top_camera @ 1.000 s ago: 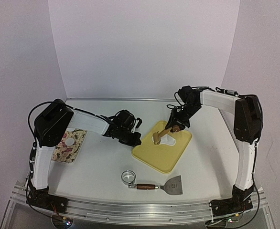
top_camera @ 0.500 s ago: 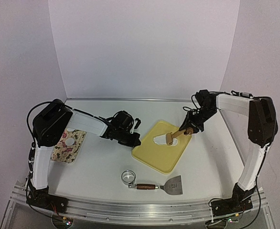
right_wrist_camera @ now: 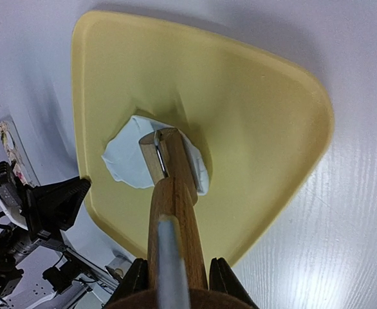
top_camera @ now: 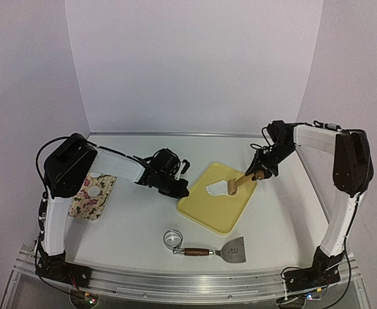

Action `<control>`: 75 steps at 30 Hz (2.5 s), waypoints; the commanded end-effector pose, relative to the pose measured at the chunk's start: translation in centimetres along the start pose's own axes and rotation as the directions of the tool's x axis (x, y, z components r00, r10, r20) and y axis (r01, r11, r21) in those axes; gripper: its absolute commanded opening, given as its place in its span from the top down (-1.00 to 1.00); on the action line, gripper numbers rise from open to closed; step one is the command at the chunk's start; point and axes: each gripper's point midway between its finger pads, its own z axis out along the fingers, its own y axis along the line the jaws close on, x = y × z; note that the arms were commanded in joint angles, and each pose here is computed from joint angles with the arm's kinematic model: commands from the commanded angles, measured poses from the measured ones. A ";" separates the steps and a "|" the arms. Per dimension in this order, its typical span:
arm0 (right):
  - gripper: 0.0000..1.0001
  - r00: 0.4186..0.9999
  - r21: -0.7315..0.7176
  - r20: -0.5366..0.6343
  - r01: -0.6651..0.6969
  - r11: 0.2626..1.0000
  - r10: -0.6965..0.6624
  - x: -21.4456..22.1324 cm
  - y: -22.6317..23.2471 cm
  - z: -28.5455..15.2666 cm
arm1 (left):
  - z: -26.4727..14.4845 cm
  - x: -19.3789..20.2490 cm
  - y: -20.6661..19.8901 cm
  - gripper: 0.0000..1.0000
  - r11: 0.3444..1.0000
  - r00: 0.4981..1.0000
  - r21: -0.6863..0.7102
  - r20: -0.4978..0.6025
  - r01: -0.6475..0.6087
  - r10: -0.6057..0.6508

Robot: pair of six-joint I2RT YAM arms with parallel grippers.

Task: Roll out the dumpling wrappers from the dough

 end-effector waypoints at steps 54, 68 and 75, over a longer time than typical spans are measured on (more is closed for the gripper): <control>1.00 0.988 0.492 -0.068 -0.090 0.866 0.142 3.2 -14.8 2.9 | -0.7 10.4 6.4 1.00 0.972 0.953 -0.218 -0.268 0.083 -0.141; 1.00 0.992 0.402 -0.102 -0.026 0.915 0.073 3.0 -10.1 4.9 | 0.5 9.5 3.4 1.00 0.991 0.961 -0.129 -0.272 0.015 -0.050; 1.00 0.993 0.396 -0.118 0.031 0.918 0.018 3.2 -6.7 7.4 | 0.7 9.5 3.1 1.00 0.990 0.961 -0.139 -0.267 0.030 -0.067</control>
